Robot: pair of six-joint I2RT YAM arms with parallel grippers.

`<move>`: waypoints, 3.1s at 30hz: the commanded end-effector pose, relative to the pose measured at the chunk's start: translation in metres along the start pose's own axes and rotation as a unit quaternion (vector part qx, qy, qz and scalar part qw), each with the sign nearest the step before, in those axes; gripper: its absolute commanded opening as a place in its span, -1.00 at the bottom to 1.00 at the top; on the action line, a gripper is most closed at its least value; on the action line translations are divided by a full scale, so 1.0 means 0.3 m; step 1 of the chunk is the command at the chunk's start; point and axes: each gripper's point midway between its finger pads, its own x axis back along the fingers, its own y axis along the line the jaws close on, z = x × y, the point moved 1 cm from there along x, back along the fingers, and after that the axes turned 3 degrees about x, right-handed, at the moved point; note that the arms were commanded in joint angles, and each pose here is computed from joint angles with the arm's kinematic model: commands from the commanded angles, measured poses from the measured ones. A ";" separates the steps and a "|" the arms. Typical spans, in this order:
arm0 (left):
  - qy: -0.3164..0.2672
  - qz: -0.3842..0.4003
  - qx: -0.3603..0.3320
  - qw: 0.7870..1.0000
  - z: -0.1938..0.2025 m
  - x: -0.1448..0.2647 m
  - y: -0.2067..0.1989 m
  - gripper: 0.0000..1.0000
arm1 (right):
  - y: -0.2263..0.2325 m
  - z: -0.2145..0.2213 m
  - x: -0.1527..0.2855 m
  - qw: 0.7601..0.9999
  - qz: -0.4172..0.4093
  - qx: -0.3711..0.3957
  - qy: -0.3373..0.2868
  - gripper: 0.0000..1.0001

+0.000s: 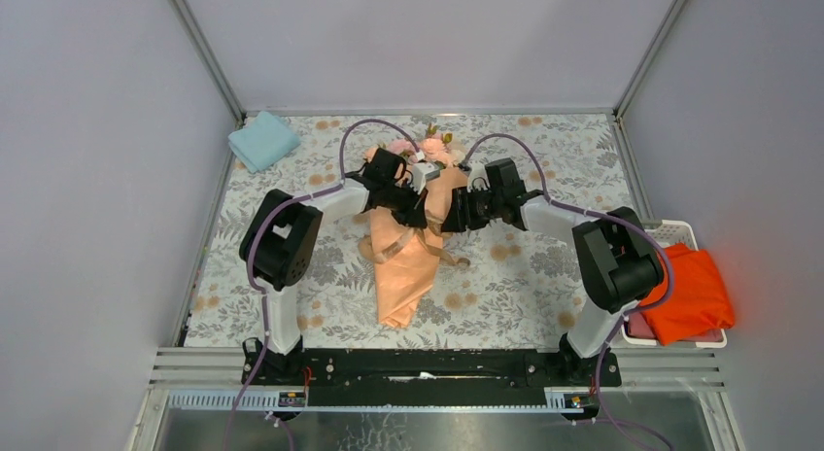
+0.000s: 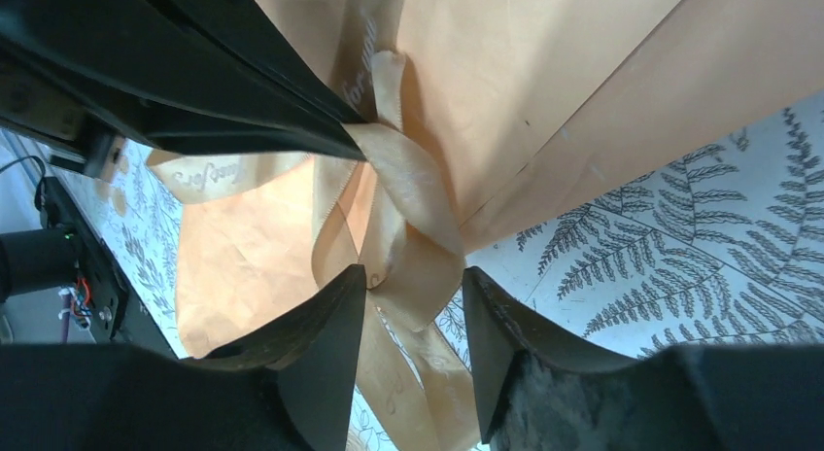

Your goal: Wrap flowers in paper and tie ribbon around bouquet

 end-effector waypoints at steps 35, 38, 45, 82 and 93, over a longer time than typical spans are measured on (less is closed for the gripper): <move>0.075 -0.005 -0.432 0.899 -0.065 0.070 -0.049 -1.00 | 0.066 -0.040 -0.094 0.994 -0.086 -0.066 0.021 -1.00; 0.051 0.041 -0.393 0.917 -0.108 0.107 -0.098 -1.00 | 0.061 -0.001 -0.110 0.992 -0.097 -0.074 0.039 -1.00; -0.023 0.083 -0.313 0.946 -0.242 0.204 -0.155 -1.00 | 0.080 0.097 -0.087 0.985 -0.127 -0.063 0.093 -0.98; -0.057 -0.072 -0.011 0.996 -0.108 0.011 0.092 -1.00 | 0.221 0.000 -0.104 0.971 0.056 -0.179 -0.145 -0.09; -0.060 -0.071 -0.018 0.995 -0.078 0.011 0.078 -1.00 | 0.098 -0.002 -0.196 0.963 0.138 -0.185 -0.140 0.06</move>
